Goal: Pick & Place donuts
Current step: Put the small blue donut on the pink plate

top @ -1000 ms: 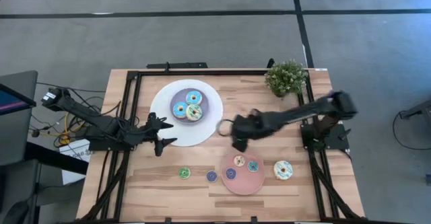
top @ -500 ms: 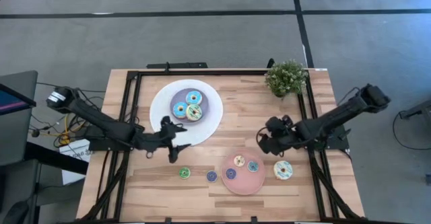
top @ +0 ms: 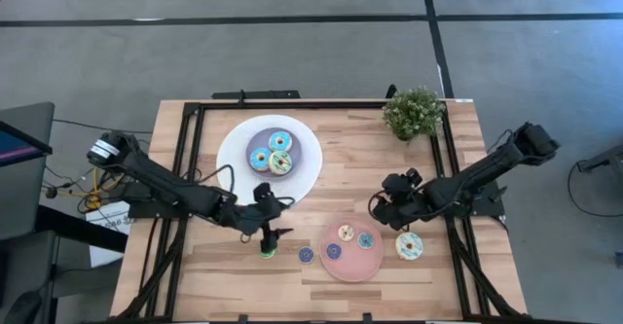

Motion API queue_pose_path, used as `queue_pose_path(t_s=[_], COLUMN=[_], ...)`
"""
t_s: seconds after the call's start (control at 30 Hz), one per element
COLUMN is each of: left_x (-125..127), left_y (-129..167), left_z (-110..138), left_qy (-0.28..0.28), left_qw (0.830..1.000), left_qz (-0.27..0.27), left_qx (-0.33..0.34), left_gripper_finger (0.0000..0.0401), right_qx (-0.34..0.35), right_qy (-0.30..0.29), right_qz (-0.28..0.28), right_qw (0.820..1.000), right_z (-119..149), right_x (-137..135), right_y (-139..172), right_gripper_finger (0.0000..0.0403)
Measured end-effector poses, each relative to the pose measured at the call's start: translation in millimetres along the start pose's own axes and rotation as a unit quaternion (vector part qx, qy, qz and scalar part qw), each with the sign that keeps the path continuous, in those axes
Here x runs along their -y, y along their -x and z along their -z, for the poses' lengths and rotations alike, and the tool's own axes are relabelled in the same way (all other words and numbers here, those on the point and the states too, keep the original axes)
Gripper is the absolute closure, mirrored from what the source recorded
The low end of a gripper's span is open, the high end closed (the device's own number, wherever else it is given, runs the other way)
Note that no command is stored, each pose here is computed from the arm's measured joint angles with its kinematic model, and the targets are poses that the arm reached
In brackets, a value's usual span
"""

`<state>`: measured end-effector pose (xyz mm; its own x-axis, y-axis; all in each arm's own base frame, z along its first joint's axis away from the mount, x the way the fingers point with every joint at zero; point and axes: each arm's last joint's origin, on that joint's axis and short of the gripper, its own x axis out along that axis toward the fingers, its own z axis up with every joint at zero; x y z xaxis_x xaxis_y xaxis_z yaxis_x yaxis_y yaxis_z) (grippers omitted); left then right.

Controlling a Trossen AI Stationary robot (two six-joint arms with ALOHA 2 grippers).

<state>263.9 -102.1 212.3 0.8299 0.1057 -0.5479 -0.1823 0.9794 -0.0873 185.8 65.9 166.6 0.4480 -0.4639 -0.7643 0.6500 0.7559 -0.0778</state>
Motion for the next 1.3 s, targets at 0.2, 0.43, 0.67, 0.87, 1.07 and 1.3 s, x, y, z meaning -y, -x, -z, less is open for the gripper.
queue_pose_path(t_s=[0.2,0.43,0.67,0.87,1.07,1.3], left_x=[19,42,66,78,80,81], left_y=[-28,-70,-105,-125,-131,-129], left_z=[-3,-4,-6,0,4,7], left_qy=[-0.036,-0.12,-0.122,-0.117,-0.117,-0.103], left_qw=[0.997,0.983,0.97,0.958,0.955,0.952], left_qz=[0.056,0.046,0.068,0.064,0.053,0.054], left_qx=[-0.05,-0.131,-0.197,-0.252,-0.269,-0.285], left_gripper_finger=[0.0092,0.0092,0.0092,0.0092,0.0092,0.0092], right_qx=[-0.011,-0.011,-0.012,-0.011,-0.008,-0.008], right_qy=[0.018,0.02,0.02,0.014,0.013,0.02], right_qz=[0.016,0.018,0.019,0.016,0.005,0.003], right_qw=[1.0,1.0,1.0,1.0,1.0,1.0], right_z=[5,4,4,4,8,9], right_x=[-3,-1,-1,-1,-5,-5], right_y=[-7,-5,-5,-5,-1,0], right_gripper_finger=[0.0147,0.0147,0.0147,0.0147,0.0147,0.0147])
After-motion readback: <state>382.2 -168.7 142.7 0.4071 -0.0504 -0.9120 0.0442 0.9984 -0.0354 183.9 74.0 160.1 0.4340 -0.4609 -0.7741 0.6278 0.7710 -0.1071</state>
